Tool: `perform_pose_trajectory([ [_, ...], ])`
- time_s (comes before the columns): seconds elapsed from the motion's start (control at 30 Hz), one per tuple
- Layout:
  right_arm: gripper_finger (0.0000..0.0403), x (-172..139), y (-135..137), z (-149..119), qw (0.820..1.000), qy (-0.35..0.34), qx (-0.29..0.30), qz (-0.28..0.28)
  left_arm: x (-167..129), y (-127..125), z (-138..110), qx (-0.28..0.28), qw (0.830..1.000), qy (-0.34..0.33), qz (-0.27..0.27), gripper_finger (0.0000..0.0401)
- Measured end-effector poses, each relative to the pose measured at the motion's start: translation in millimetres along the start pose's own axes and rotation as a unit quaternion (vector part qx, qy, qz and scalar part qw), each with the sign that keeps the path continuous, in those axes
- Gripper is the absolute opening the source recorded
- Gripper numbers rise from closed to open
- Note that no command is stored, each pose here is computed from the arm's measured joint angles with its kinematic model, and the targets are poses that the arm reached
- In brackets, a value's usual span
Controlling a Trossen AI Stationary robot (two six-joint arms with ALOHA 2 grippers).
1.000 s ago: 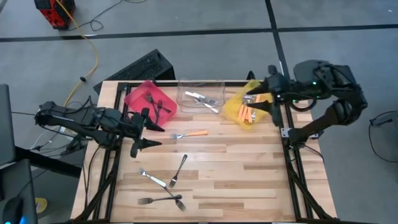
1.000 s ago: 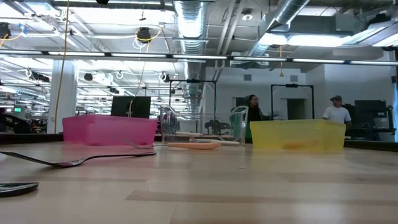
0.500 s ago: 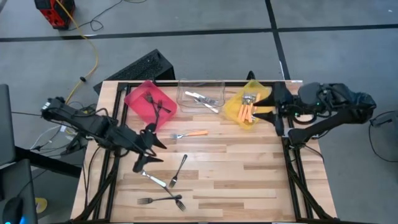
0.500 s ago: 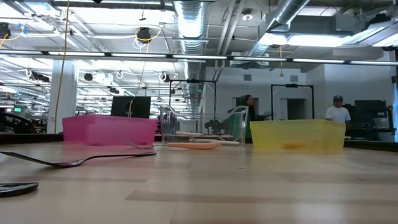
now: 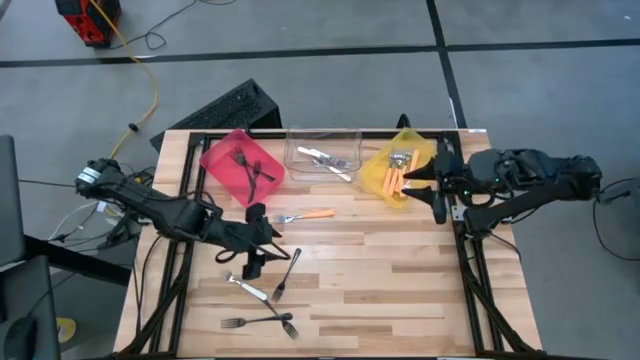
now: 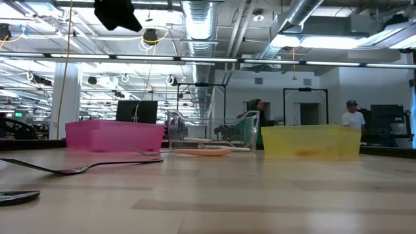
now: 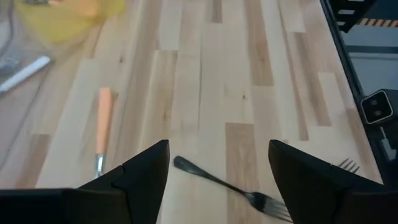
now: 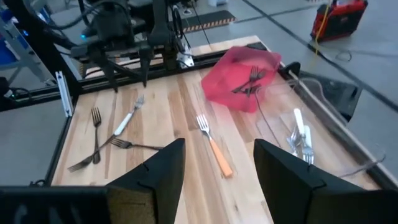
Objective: Sort silverware by color (type)
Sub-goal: Put the orange fork into the yellow bin
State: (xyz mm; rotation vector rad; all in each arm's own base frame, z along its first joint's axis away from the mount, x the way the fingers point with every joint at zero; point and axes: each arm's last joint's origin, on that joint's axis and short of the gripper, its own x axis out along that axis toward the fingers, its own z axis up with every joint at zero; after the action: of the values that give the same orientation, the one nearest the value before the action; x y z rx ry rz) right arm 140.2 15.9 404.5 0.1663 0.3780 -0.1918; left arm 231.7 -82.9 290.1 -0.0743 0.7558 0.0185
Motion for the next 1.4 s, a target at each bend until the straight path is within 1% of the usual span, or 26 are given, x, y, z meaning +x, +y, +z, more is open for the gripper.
perform_pose_trajectory([
  [0.17, 0.0217, -8.8, -3.3, -1.1, 0.999, -0.036, -0.011, 0.009, 11.9, -1.8, -0.4, -0.016, 0.999, 0.021, -0.020, 0.0265],
  [0.27, 0.0217, -18.6, -7.5, -3.6, 0.998, -0.056, -0.011, 0.012, 14.3, -1.9, 0.9, -0.018, 0.999, 0.023, -0.019, 0.0266],
  [0.33, 0.0217, -24.5, -10.8, -5.8, 0.998, -0.067, -0.005, 0.002, 12.8, -2.3, 3.7, -0.019, 0.999, 0.017, -0.019, 0.0266],
  [0.5, 0.0217, -33.7, -15.5, -8.6, 0.997, -0.080, -0.001, -0.006, 11.3, -1.6, 6.4, -0.019, 1.000, 0.005, 0.000, 0.0266],
  [0.67, 0.0217, -34.1, -16.3, -11.0, 0.997, -0.070, -0.008, -0.009, 13.0, -1.4, 6.2, -0.018, 1.000, 0.007, 0.010, 0.0266],
  [0.9, 0.0217, -36.0, -17.6, -13.8, 0.998, -0.060, -0.023, -0.012, 23.3, 1.6, 6.5, -0.043, 0.999, 0.022, 0.005, 0.0266],
  [1.07, 0.0217, -45.7, -21.2, -14.5, 0.997, -0.076, -0.016, -0.008, 26.9, 6.3, 10.0, -0.052, 0.999, 0.014, 0.009, 0.0266],
  [1.17, 0.0217, -52.6, -23.9, -15.9, 0.996, -0.084, -0.007, -0.006, 27.7, 9.2, 14.1, -0.056, 0.998, -0.002, 0.008, 0.0266],
  [1.4, 0.0217, -62.1, -28.3, -20.2, 0.996, -0.088, 0.012, -0.003, 28.8, 14.5, 15.6, -0.061, 0.998, -0.003, 0.012, 0.0266],
])
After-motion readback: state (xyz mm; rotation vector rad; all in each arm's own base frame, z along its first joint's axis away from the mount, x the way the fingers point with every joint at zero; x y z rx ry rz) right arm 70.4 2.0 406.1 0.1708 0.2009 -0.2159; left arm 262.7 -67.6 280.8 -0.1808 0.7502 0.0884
